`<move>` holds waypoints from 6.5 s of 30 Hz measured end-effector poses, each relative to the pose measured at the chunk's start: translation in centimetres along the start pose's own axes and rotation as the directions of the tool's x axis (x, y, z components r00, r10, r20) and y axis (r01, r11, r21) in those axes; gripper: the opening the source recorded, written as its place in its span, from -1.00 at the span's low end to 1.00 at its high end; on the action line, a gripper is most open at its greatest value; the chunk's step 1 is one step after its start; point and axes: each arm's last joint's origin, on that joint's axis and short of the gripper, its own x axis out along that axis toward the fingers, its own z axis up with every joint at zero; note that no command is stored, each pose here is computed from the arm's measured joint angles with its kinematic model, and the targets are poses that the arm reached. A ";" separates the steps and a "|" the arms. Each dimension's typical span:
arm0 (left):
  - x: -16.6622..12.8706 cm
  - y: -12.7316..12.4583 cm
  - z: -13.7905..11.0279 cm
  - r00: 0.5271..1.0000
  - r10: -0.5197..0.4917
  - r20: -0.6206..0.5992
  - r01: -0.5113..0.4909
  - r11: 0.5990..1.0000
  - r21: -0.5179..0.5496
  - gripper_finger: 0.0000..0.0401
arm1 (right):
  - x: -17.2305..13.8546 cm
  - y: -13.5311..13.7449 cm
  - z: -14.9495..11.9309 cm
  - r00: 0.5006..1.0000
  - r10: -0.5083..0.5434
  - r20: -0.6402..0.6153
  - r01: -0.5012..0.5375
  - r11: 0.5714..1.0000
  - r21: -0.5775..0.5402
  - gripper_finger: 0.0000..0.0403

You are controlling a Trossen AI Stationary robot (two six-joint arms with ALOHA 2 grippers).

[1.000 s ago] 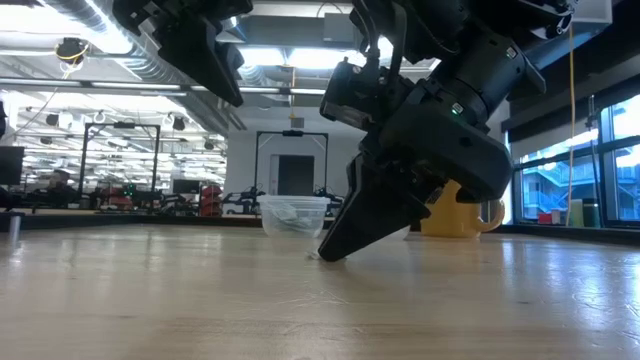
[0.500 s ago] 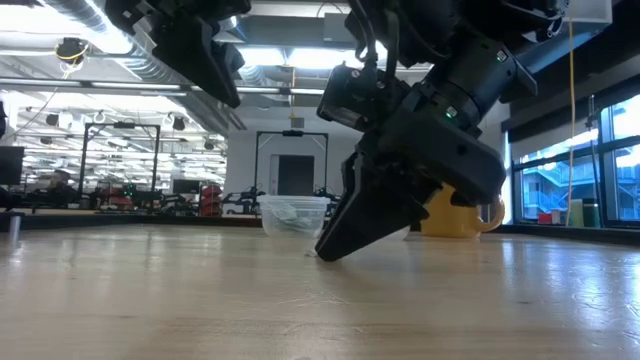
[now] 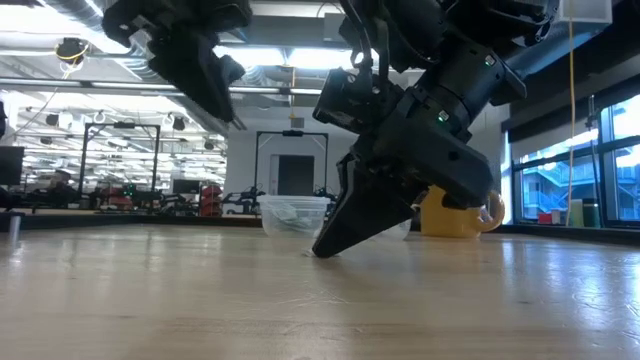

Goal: Pick and place Stevia / Truvia into bins
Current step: Put the stevia packet into the right transparent container, then return to Home Position

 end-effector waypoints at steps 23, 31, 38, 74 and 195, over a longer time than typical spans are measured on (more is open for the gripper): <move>0.8 -0.3 0.0 0.996 -0.082 -0.017 0.083 0.996 0.038 -0.50 | -8.6 -1.9 2.8 0.994 -0.088 0.067 0.089 0.996 -0.006 -1.00; 0.9 -0.3 0.0 0.997 -0.081 -0.018 0.082 0.995 0.054 -0.51 | -14.0 -4.5 3.4 0.953 -0.290 0.085 0.292 0.957 -0.001 -1.00; 0.9 -0.3 0.0 0.997 -0.080 -0.017 0.081 0.995 0.052 -0.50 | -14.4 -9.5 2.9 0.931 -0.364 0.031 0.361 0.931 0.059 -1.00; -5.2 3.1 -6.0 0.893 -0.012 0.450 0.063 0.993 -0.097 -0.68 | -12.4 -12.7 0.9 0.933 -0.344 -0.105 0.356 0.925 0.130 -0.13; -3.2 2.3 -18.4 0.404 0.668 0.625 -0.351 0.744 -0.569 -0.69 | -23.6 -7.2 -19.6 0.619 -0.560 0.551 0.218 0.796 0.565 0.01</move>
